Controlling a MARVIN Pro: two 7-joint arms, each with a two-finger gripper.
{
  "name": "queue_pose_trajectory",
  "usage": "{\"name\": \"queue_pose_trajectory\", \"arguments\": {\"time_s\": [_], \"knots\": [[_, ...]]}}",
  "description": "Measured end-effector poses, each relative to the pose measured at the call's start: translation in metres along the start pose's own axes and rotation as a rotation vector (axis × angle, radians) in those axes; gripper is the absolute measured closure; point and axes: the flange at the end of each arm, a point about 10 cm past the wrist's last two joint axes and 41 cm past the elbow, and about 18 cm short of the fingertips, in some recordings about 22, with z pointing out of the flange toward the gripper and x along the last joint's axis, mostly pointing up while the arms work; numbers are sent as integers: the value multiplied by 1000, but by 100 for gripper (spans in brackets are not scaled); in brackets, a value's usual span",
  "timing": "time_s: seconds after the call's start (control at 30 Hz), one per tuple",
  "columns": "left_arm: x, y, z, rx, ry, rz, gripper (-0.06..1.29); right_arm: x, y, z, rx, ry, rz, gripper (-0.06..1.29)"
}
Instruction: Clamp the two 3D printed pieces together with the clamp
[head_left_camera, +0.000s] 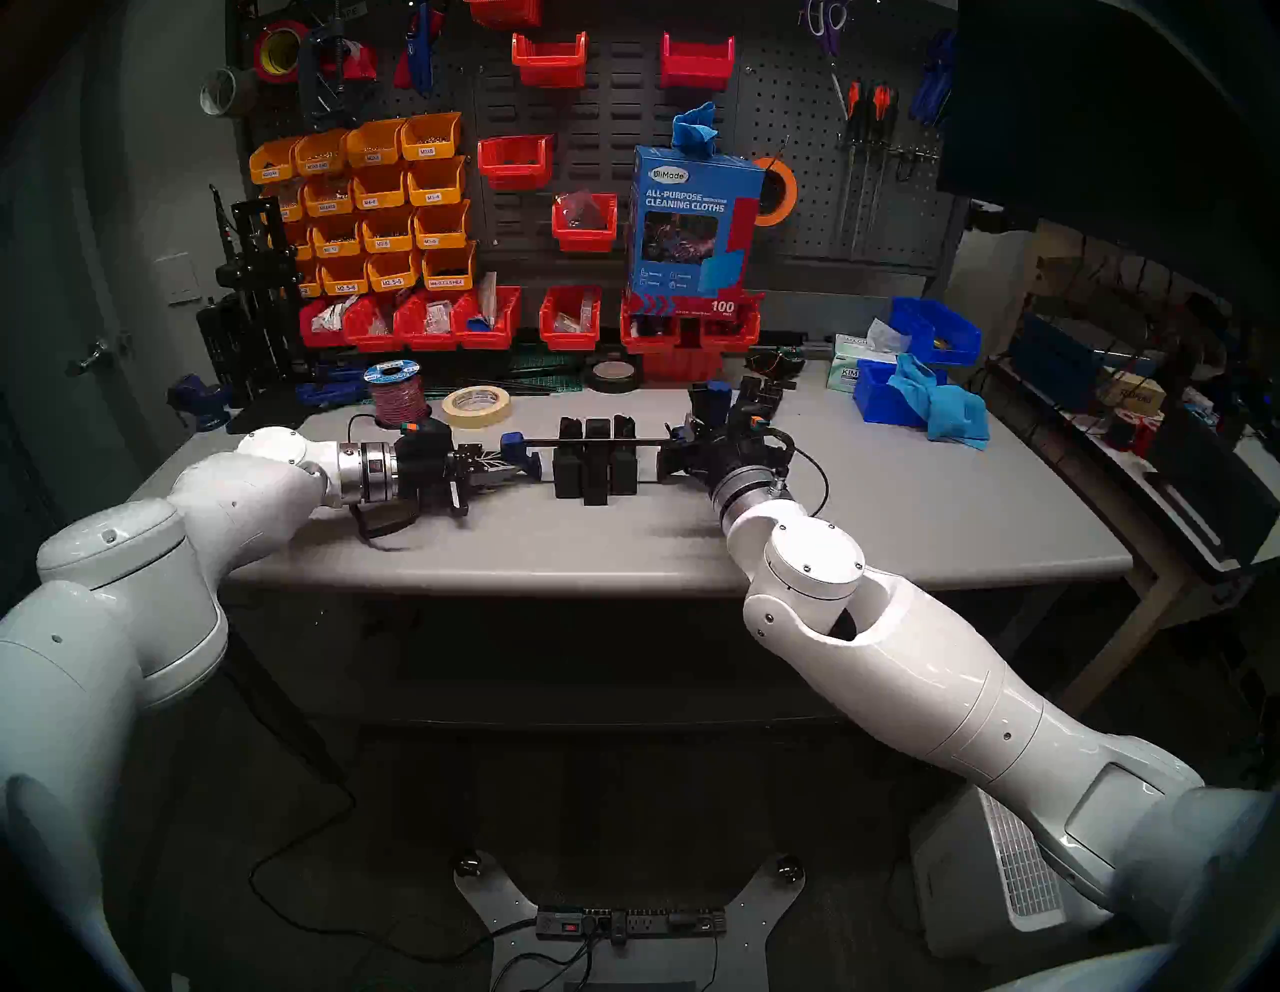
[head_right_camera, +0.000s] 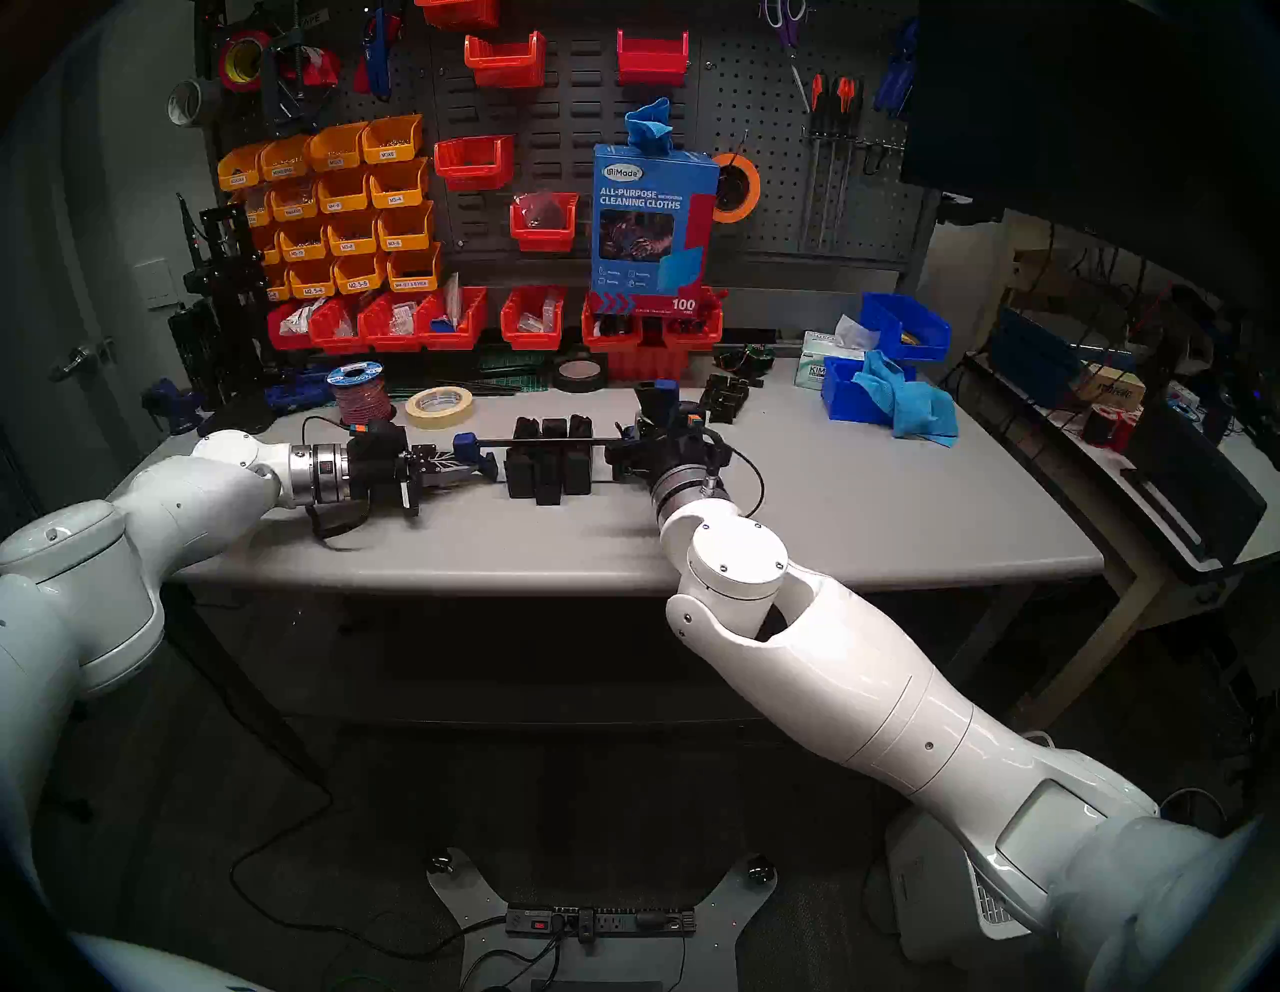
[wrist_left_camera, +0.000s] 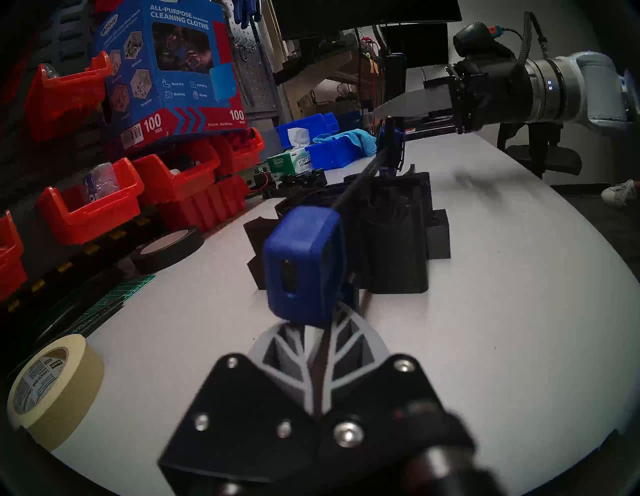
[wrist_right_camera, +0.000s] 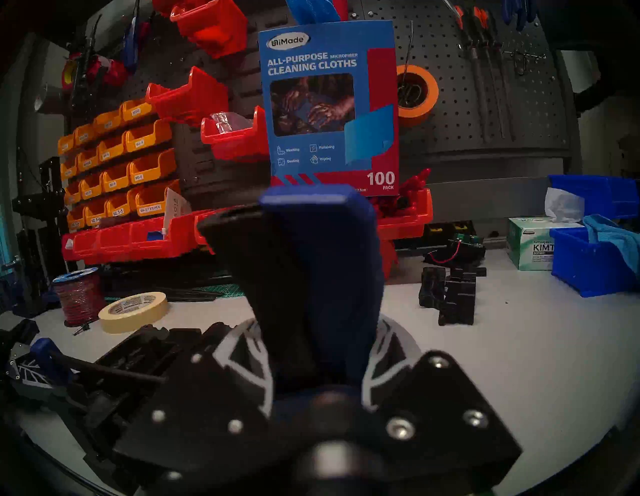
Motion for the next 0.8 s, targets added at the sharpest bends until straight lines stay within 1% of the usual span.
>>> {"name": "queue_pose_trajectory", "arguments": {"time_s": [0.8], "knots": [[0, 1, -2, -7, 3, -24, 125, -4, -3, 0, -12, -4, 1, 97]]}}
